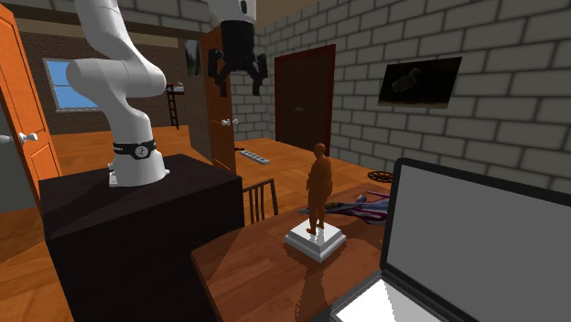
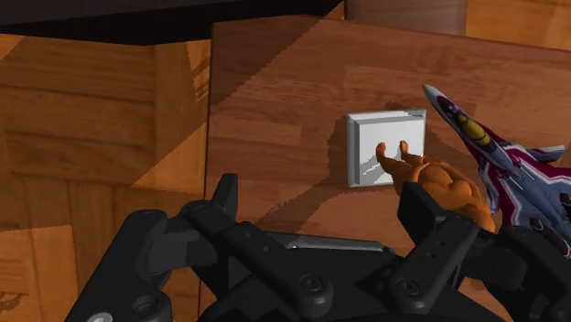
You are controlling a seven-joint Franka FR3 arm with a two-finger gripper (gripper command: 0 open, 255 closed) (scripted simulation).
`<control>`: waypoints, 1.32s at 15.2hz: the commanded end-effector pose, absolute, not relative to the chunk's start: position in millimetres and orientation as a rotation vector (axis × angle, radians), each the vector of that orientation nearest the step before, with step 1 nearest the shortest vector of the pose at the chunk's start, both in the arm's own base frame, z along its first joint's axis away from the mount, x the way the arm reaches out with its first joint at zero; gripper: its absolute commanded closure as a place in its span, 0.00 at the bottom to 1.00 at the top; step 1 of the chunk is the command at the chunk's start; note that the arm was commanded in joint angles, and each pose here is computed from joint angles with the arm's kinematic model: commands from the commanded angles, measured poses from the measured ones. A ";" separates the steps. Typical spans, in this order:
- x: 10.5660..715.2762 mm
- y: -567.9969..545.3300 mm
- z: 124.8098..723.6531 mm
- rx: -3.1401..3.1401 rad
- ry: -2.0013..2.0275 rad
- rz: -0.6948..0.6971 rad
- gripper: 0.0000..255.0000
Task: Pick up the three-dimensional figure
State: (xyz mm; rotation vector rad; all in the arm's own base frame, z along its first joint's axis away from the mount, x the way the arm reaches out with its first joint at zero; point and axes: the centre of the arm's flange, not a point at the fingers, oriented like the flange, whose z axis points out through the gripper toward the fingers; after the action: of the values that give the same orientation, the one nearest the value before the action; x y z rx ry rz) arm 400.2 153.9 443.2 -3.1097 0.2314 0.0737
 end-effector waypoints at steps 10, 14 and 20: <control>464.5 253.0 371.9 -3.053 0.225 -0.027 0.00; 488.8 289.1 349.7 -3.032 0.222 -0.062 0.00; 513.1 325.1 318.5 -3.011 0.220 -0.096 0.00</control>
State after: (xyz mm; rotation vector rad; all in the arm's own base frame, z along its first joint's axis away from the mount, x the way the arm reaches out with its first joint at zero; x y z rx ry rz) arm 510.7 321.1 324.9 -3.0133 0.2199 -0.0931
